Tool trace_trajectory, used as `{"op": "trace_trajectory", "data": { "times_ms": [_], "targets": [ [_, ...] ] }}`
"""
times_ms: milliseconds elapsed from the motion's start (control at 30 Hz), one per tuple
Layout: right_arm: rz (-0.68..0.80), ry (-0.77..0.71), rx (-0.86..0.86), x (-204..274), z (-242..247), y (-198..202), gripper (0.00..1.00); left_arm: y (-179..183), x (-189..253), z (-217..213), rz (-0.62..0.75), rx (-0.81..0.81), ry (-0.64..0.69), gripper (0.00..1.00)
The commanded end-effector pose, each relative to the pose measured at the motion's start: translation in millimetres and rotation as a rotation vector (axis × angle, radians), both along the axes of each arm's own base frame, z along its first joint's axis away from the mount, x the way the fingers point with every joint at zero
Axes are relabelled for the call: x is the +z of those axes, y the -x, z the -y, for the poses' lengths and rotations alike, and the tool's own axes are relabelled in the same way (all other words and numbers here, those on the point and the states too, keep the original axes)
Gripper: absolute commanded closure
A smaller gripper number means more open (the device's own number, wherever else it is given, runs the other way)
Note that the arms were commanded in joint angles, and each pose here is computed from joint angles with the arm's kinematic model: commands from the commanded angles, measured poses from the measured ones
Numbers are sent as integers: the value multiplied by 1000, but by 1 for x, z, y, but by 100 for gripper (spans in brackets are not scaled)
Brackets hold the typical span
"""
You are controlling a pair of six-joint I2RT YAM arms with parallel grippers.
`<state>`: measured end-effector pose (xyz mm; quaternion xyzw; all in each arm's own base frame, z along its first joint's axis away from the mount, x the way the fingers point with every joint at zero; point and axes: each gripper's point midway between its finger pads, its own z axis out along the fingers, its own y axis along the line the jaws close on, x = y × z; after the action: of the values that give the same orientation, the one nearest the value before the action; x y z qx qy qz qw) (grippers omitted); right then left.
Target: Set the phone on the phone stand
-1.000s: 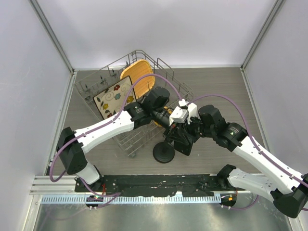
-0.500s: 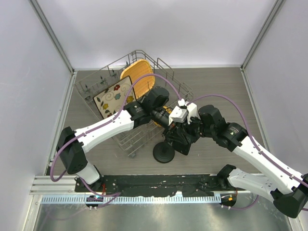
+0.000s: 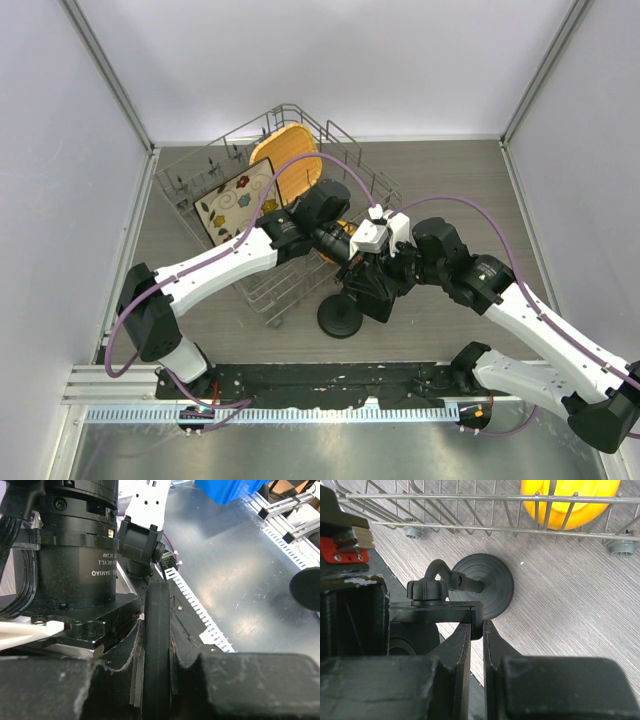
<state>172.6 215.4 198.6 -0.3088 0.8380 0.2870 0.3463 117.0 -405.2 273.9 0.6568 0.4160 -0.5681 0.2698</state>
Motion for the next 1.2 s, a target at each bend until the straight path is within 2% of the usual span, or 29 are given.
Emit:
{"op": "trace_trajectory", "data": {
  "times_ms": [0,367,600,667,700,733,800,833,867,900,933,1000,1033,1067,1133,1167],
  "targets": [
    [36,-60,20,24,-9,-3,99,1,20,-7,30,-14,48,100],
    [44,-56,8,23,-6,-5,99,0,10,-10,42,11,25,100],
    [71,-55,-37,27,1,-10,99,-9,8,-12,48,92,-14,100],
    [66,-38,-76,25,6,-12,99,-27,9,-6,72,215,-13,100],
    [60,-28,-97,23,9,-13,99,-37,16,-5,22,326,-26,100],
    [45,-19,-137,20,14,-14,99,-65,27,2,75,481,32,100],
    [75,-13,-244,26,27,-22,100,-99,26,-4,86,724,41,100],
    [82,-16,-298,28,34,-25,99,-107,45,-7,115,823,109,100],
    [56,-15,-397,26,44,-27,99,-137,39,-22,166,1045,92,100],
    [83,29,-546,28,66,-39,99,-143,43,-29,195,1129,103,100],
    [60,48,-618,25,76,-38,99,-142,58,-30,225,1226,170,100],
    [10,-2,-709,25,81,-25,99,-157,56,-49,271,1442,184,100],
    [43,4,-783,27,91,-27,99,-151,53,-46,282,1482,182,100],
    [39,40,-823,22,100,-20,99,-161,42,-53,317,1598,140,100],
    [85,63,-917,24,108,-17,100,-154,38,-44,358,1648,144,100],
    [80,98,-924,20,112,-12,99,-159,28,-42,420,1709,114,100]
  ]
}}
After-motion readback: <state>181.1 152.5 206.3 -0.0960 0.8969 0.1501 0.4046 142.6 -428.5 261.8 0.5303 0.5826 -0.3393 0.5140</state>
